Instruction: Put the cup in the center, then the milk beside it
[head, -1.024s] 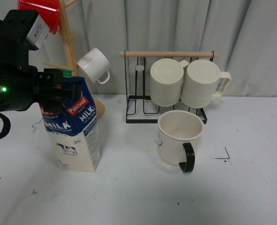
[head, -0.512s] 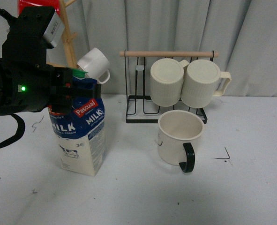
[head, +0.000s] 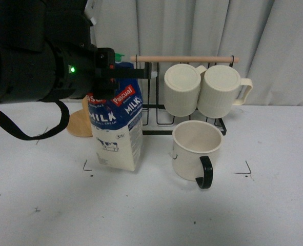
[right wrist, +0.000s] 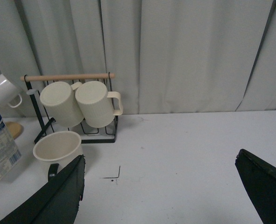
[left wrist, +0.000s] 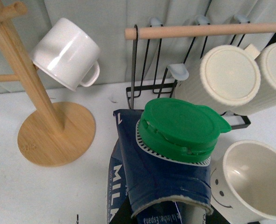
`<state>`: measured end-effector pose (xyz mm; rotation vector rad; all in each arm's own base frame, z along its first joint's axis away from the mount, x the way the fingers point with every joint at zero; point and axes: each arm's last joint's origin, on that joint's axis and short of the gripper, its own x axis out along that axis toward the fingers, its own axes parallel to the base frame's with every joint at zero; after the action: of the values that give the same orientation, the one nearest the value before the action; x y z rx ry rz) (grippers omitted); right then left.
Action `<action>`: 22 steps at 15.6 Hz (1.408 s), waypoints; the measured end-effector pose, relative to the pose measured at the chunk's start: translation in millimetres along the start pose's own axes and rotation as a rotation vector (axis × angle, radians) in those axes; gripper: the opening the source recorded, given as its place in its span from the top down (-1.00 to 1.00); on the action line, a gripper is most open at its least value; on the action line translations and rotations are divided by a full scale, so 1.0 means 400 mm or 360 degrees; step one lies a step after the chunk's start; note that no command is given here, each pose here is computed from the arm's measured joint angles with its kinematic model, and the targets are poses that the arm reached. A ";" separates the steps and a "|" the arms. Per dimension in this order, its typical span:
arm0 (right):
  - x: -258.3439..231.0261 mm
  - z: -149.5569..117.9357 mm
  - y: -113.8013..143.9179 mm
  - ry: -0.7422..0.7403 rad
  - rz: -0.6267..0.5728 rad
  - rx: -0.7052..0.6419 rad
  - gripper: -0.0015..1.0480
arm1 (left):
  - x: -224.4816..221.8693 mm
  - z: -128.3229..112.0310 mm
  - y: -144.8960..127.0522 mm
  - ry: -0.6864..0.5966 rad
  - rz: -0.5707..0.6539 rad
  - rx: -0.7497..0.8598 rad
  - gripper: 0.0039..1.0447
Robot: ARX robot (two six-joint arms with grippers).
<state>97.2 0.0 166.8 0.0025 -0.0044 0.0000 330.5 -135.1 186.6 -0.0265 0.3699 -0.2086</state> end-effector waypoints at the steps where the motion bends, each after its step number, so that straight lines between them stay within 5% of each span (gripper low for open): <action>1: 0.000 0.000 0.000 0.0001 0.0000 0.0000 -0.87 | 0.011 -0.017 -0.010 0.0033 0.0019 0.0014 0.91; 13: 0.000 0.000 0.000 0.0001 0.0000 0.0000 -0.87 | 0.048 -0.049 -0.106 0.0082 -0.0006 -0.0058 0.91; 19: 0.000 0.000 0.000 0.0001 0.0000 0.0000 -0.87 | 0.040 -0.026 -0.104 0.0089 -0.0068 -0.0201 -0.31; 22: 0.000 0.000 0.000 0.0001 0.0000 0.0000 -0.87 | -0.007 0.046 -0.058 -0.0010 -0.0069 -0.0360 -0.91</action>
<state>97.2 0.0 166.8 0.0025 -0.0040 0.0000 330.0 -157.3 206.5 -0.2582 0.3854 -0.2085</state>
